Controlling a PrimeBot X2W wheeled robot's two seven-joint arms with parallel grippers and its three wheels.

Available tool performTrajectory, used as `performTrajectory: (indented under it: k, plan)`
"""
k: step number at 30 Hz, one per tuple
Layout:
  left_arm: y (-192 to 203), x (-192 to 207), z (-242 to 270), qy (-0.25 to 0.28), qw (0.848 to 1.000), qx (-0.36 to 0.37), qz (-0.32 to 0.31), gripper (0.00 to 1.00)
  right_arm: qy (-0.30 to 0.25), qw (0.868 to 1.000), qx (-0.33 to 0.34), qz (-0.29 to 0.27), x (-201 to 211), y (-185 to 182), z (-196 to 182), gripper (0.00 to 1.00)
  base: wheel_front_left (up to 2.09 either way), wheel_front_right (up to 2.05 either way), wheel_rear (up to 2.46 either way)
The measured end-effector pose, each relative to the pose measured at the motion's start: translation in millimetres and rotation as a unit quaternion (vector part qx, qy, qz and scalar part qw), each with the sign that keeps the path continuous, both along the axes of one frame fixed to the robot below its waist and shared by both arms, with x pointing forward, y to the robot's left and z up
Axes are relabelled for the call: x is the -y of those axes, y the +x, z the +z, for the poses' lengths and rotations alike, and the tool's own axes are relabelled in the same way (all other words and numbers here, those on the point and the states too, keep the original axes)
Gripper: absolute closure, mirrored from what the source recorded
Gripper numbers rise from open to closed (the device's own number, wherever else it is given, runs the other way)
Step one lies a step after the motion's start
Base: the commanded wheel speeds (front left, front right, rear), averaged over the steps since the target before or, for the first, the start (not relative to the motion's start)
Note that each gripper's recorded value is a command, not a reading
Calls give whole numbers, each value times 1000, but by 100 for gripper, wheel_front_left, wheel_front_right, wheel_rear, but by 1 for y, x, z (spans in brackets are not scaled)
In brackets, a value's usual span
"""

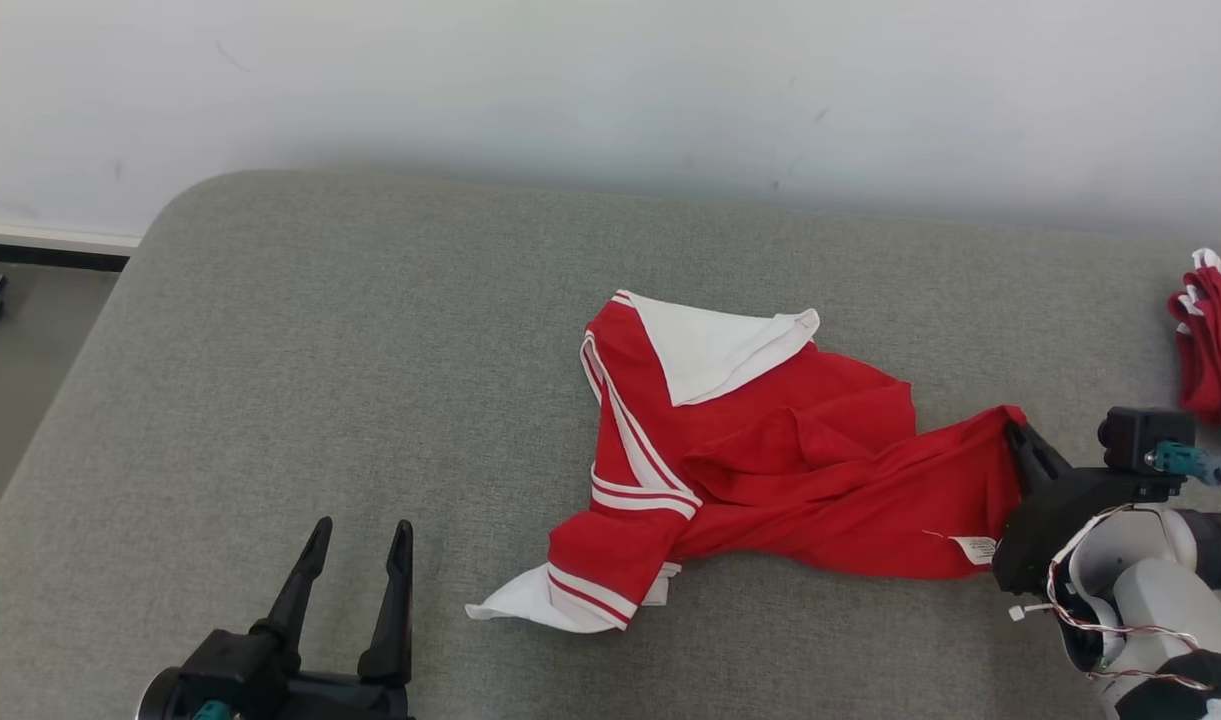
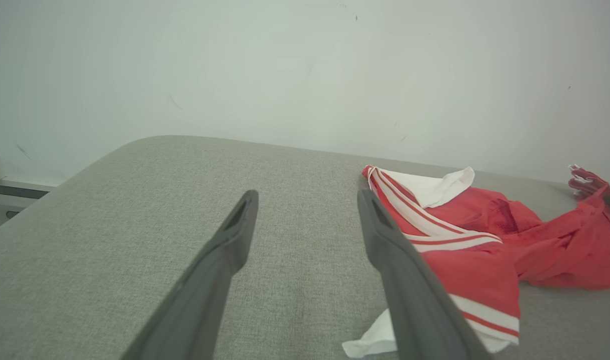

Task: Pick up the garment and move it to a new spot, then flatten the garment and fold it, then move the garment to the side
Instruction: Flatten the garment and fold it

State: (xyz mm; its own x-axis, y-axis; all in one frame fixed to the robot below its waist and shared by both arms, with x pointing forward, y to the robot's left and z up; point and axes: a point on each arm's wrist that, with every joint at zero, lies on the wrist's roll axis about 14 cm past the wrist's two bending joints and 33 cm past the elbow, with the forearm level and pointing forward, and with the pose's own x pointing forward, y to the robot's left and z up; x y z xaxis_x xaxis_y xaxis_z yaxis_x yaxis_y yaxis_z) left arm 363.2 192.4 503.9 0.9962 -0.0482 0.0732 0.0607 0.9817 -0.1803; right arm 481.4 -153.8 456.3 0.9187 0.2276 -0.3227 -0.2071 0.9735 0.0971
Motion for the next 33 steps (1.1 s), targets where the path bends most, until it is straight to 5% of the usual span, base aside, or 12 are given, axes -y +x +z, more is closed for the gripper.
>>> performTrajectory:
  k: [1,2,3,4,16,33]
  plan:
    - [0,0,0,0,1000,-1,0,0,0,1000,-5,-7,2,1,-4,99,0,0,0]
    - [0,1,-1,0,1000,-1,-1,0,-2,1000,-9,-10,4,1,-8,69,0,0,0]
    - [0,2,0,-1,1000,-1,-2,0,-4,1000,-11,-13,5,0,-11,9,0,0,0]
    - [0,2,0,-1,1000,0,-3,0,-3,1000,-9,-13,3,0,-11,0,0,0,0]
    - [-3,10,8,2,1000,14,-13,0,36,993,110,-6,5,-16,36,0,0,0,0]
    - [3,22,11,27,999,20,-39,0,93,970,206,-84,38,-109,62,0,0,0,0]
